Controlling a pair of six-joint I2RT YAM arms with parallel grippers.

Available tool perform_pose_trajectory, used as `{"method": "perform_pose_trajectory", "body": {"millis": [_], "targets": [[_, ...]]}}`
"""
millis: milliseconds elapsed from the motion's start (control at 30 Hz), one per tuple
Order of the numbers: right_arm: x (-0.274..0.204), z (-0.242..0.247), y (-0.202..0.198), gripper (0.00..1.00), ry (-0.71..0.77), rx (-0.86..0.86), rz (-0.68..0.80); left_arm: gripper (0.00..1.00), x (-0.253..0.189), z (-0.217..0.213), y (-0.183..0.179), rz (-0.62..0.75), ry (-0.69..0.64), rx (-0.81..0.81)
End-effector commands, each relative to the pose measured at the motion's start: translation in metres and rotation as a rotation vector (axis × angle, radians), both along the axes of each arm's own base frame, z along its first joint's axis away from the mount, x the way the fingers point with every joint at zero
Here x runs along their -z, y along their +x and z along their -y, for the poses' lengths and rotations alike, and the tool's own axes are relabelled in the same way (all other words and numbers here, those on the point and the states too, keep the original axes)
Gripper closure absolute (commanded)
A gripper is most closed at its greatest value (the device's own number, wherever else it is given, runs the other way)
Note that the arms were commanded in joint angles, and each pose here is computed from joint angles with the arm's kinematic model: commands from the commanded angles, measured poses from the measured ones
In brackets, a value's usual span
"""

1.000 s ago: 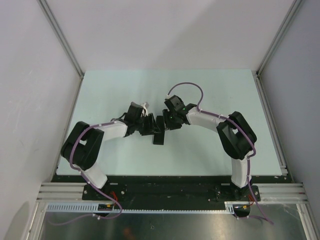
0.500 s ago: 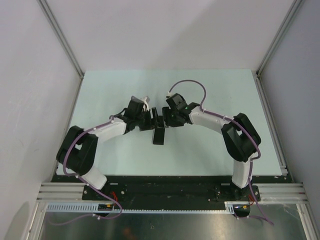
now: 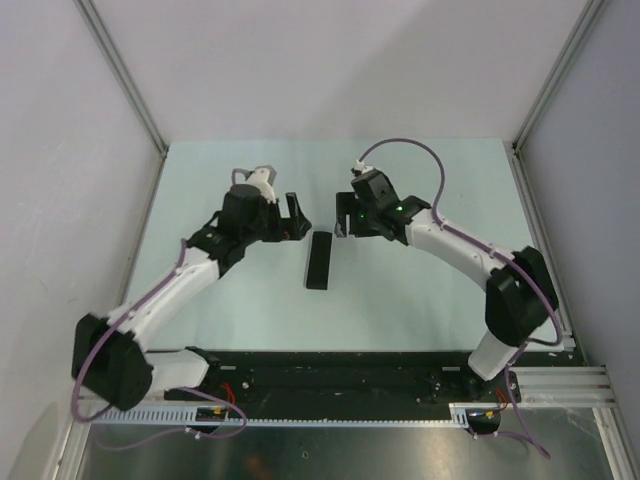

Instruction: Organize the sunglasses

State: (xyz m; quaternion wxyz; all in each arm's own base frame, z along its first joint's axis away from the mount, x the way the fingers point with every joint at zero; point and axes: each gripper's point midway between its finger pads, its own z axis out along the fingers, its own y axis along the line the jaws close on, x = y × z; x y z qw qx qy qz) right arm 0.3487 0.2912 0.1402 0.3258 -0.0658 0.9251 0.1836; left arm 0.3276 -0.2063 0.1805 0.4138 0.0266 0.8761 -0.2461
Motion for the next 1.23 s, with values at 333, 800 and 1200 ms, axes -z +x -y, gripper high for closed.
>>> {"method": "perform_pose_trajectory", "body": {"millis": [333,800,1200], "targets": [[-0.145,0.149,-0.039,0.00,-0.034,0.417,0.371,0.00,-0.110,-0.082,-0.062,0.288,0.122,-0.111],[-0.208,0.202,-0.092,0.00,0.173,0.585,0.508,0.00,-0.165,-0.102,-0.087,0.363,0.120,-0.141],[-0.215,0.203,-0.100,0.00,0.229,0.585,0.513,0.00,-0.176,-0.101,-0.088,0.367,0.127,-0.123]]}}
